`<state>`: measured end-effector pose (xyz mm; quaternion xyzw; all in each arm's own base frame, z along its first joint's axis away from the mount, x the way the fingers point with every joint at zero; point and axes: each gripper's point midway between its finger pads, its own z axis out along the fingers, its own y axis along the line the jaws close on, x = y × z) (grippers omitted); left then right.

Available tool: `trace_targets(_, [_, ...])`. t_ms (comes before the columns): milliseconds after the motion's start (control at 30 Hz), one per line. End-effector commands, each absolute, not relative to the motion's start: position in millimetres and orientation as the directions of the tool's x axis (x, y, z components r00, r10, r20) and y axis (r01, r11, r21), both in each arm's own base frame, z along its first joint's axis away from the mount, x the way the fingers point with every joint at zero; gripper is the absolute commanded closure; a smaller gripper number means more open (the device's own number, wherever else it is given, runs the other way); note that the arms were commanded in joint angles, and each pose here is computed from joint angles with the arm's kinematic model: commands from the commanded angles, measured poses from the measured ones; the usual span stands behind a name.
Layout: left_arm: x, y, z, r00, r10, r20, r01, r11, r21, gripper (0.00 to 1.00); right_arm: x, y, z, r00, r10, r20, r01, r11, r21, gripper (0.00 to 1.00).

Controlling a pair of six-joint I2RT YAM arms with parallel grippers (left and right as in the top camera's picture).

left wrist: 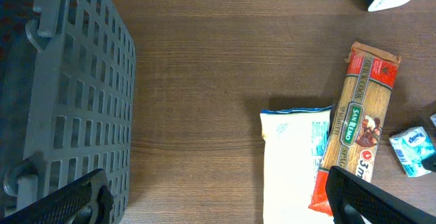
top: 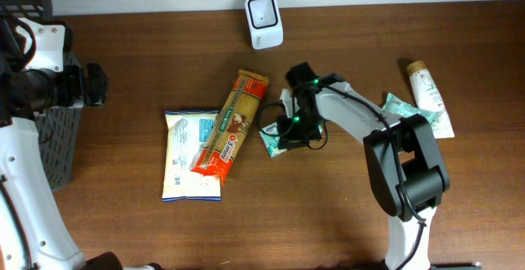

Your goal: Scan the item barcode

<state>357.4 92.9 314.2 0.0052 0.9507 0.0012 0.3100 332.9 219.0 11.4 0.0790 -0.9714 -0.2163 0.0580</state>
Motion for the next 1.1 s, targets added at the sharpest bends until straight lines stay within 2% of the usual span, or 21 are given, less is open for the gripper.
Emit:
trace_targets(0, [358.1,92.6,313.9,-0.808,0.019,-0.590,0.021,1.000,0.004,0.01,325.3,207.6,-8.6,-0.976,-0.157,0.149,-0.077,0.895,0.439,0.96])
trace_targets(67, [358.1,92.6,313.9,-0.808,0.019,-0.590,0.021,1.000,0.004,0.01,321.7,211.1,-0.9,-0.973,-0.164,0.163,-0.068,0.878,0.474,0.96])
trace_targets(133, [358.1,92.7,313.9,-0.807,0.020,-0.590,0.021,1.000,0.004,0.01,314.6,235.8,38.2,-0.959,-0.266,0.099,-0.140,0.746,0.651,0.96])
trace_targets(200, [358.2,92.7,314.1,-0.807,0.020,-0.590,0.021,1.000,0.004,0.01,312.0,255.3,97.8,-0.949,-0.315,-0.036,-0.219,0.570,0.792,0.96])
trace_targets(233, [358.2,92.5,314.1,-0.807,0.020,-0.590,0.022,1.000,0.004,0.01,312.6,256.8,126.6,-0.948,-0.305,-0.096,-0.248,0.513,0.822,0.96])
trace_targets(400, [358.1,92.6,313.9,-0.808,0.019,-0.590,0.021,1.000,0.004,0.01,308.0,236.9,240.1,-0.923,-0.207,-0.324,-0.376,0.311,0.873,0.96])
trace_targets(467, [358.1,92.5,313.9,-0.807,0.020,-0.590,0.022,1.000,0.004,0.01,306.6,224.8,271.9,-0.924,-0.152,-0.350,-0.377,0.233,0.896,0.96])
trace_targets(567, [358.1,92.5,313.9,-0.807,0.020,-0.590,0.022,1.000,0.004,0.01,305.7,209.2,310.3,-0.926,-0.100,-0.363,-0.370,0.059,0.927,0.96])
trace_targets(667, [358.2,92.7,314.1,-0.807,0.020,-0.590,0.021,1.000,0.004,0.01,304.1,202.7,321.7,-0.928,-0.088,-0.362,-0.363,-0.007,0.932,0.96])
trace_targets(1067, [358.1,92.5,313.9,-0.807,0.020,-0.590,0.022,1.000,0.004,0.01,306.5,202.2,319.3,-0.922,-0.084,-0.377,-0.379,0.009,0.925,0.96])
